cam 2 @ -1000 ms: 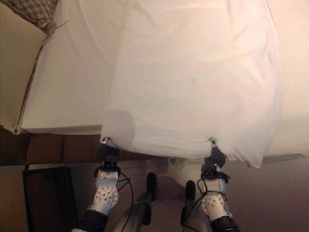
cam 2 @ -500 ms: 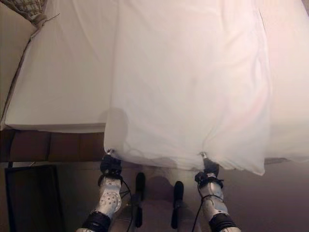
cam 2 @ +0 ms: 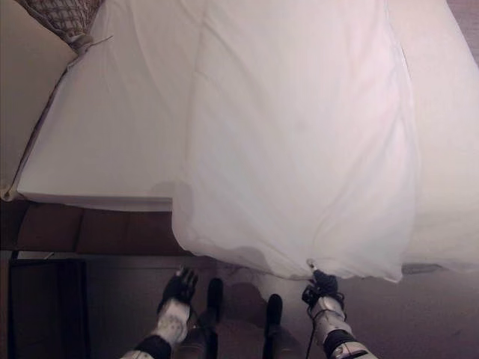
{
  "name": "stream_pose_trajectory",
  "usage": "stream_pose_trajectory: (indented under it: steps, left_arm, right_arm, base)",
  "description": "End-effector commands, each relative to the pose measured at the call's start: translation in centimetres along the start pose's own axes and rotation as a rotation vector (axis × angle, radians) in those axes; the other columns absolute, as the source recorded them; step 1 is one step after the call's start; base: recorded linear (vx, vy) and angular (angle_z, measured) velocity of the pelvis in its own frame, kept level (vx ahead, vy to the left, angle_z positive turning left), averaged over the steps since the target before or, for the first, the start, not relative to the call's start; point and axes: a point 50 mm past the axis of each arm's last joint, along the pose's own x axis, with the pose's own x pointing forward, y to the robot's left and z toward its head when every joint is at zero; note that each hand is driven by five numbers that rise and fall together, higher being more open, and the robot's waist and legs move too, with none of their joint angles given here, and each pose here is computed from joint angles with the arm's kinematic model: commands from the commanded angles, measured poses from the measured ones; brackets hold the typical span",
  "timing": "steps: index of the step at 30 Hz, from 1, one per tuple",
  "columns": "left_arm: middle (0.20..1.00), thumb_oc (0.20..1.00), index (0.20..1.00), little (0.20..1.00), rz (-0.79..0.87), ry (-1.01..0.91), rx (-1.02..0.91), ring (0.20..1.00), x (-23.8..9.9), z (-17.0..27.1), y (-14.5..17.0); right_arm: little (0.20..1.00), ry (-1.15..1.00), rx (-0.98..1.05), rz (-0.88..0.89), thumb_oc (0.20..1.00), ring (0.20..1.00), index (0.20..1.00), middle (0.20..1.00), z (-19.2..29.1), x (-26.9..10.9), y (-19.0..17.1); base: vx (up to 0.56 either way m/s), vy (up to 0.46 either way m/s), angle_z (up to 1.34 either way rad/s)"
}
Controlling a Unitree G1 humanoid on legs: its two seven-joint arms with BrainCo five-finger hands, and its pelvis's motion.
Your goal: Make the bed
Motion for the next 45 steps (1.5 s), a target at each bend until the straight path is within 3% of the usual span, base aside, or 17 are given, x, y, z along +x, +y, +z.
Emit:
stream_pose_trajectory:
  steps: [1, 9, 12, 13, 14, 15, 16, 18, 21, 22, 24, 28, 30, 31, 37, 45]
  left_arm:
    - [1.000, 1.000, 1.000, 1.000, -0.016, 0.001, 0.059, 1.000, -0.2, -0.8, -0.4]
    - [1.000, 1.000, 1.000, 1.000, -0.324, -0.057, 0.369, 1.000, -2.7, -0.5, -2.9]
    - [1.000, 1.000, 1.000, 1.000, -0.494, -0.184, 0.645, 1.000, -4.1, 1.7, -3.6]
    - [1.000, 1.000, 1.000, 1.000, -0.494, -0.184, 0.645, 1.000, -4.1, 1.7, -3.6]
    - [1.000, 1.000, 1.000, 1.000, -0.622, -0.206, 0.827, 1.000, -4.4, 2.3, -3.4]
    - [1.000, 1.000, 1.000, 1.000, -0.622, -0.206, 0.827, 1.000, -4.4, 2.3, -3.4]
    - [1.000, 1.000, 1.000, 1.000, -0.763, -0.208, 0.988, 1.000, -4.5, 2.5, -3.6]
    - [1.000, 1.000, 1.000, 1.000, -0.834, -0.219, 1.026, 1.000, -4.8, 2.8, -4.2]
    - [1.000, 1.000, 1.000, 1.000, -1.154, -0.225, 1.261, 1.000, -6.4, 3.1, -7.5]
    - [1.000, 1.000, 1.000, 1.000, -1.154, -0.225, 1.261, 1.000, -6.4, 3.1, -7.5]
    - [1.000, 1.000, 1.000, 1.000, -1.355, -0.161, 1.360, 1.000, -7.8, 3.1, -10.5]
    - [1.000, 1.000, 1.000, 1.000, -1.518, -0.125, 1.448, 1.000, -9.7, 4.5, -14.8]
    - [1.000, 1.000, 1.000, 1.000, -1.531, -0.158, 1.444, 1.000, -10.0, 5.1, -16.0]
    - [1.000, 1.000, 1.000, 1.000, -1.538, -0.263, 1.457, 1.000, -10.8, 6.0, -18.6]
    - [1.000, 1.000, 1.000, 1.000, -1.300, -0.648, 1.376, 1.000, -11.5, 11.3, -24.0]
    - [1.000, 1.000, 1.000, 1.000, -0.995, -0.955, 1.301, 1.000, -12.4, 16.7, -26.9]
  right_arm:
    - [1.000, 0.092, -0.043, -0.015, 1.000, 1.000, 1.000, 1.000, -3.4, -1.0, -2.4]
    - [1.000, -0.044, -0.209, 0.248, 1.000, 1.000, 1.000, 1.000, -1.1, -1.8, 0.5]
    - [1.000, -0.169, -0.337, 0.406, 1.000, 1.000, 1.000, 1.000, 1.1, -3.0, 1.6]
    - [1.000, -0.168, -0.337, 0.406, 1.000, 1.000, 1.000, 1.000, 1.0, -3.0, 1.6]
    - [1.000, -0.246, -0.384, 0.490, 1.000, 1.000, 1.000, 1.000, 2.5, -3.7, 1.9]
    - [1.000, -0.246, -0.384, 0.490, 1.000, 1.000, 1.000, 1.000, 2.5, -3.7, 1.9]
    - [1.000, -0.303, -0.417, 0.562, 1.000, 1.000, 1.000, 1.000, 3.7, -4.1, 2.3]
    - [1.000, -0.317, -0.431, 0.601, 1.000, 1.000, 1.000, 1.000, 4.2, -4.3, 2.5]
    - [1.000, -0.327, -0.508, 0.817, 1.000, 1.000, 1.000, 1.000, 6.2, -4.9, 4.2]
    - [1.000, -0.327, -0.508, 0.817, 1.000, 1.000, 1.000, 1.000, 6.2, -4.9, 4.2]
    - [1.000, -0.291, -0.535, 0.940, 1.000, 1.000, 1.000, 1.000, 7.7, -4.8, 6.1]
    - [1.000, -0.313, -0.549, 1.042, 1.000, 1.000, 1.000, 1.000, 10.3, -5.2, 9.5]
    - [1.000, -0.329, -0.547, 1.048, 1.000, 1.000, 1.000, 1.000, 11.1, -5.2, 10.3]
    - [1.000, -0.366, -0.522, 1.044, 1.000, 1.000, 1.000, 1.000, 12.7, -5.2, 11.8]
    - [1.000, -0.569, -0.440, 0.953, 1.000, 1.000, 1.000, 1.000, 19.5, -6.5, 16.0]
    - [1.000, -0.648, -0.370, 0.841, 1.000, 1.000, 1.000, 1.000, 25.1, -7.8, 19.6]
  base:
    - [0.03, 0.004, 0.00]
    - [0.01, 0.003, -0.03]
    - [0.01, -0.005, 0.02]
    - [0.00, 0.000, 0.00]
    - [0.00, 0.000, 0.00]
    - [0.04, 0.023, 0.01]
    - [0.00, 0.000, 0.00]
    - [0.01, 0.006, -0.02]
    - [0.01, 0.019, -0.09]
    - [-0.02, 0.022, -0.13]
    - [-0.05, 0.018, -0.12]
    - [-0.08, 0.007, -0.02]
    - [-0.08, -0.004, -0.02]
    - [-0.14, 0.002, -0.01]
    - [-0.08, 0.025, 0.07]
    - [-0.05, 0.031, -0.01]
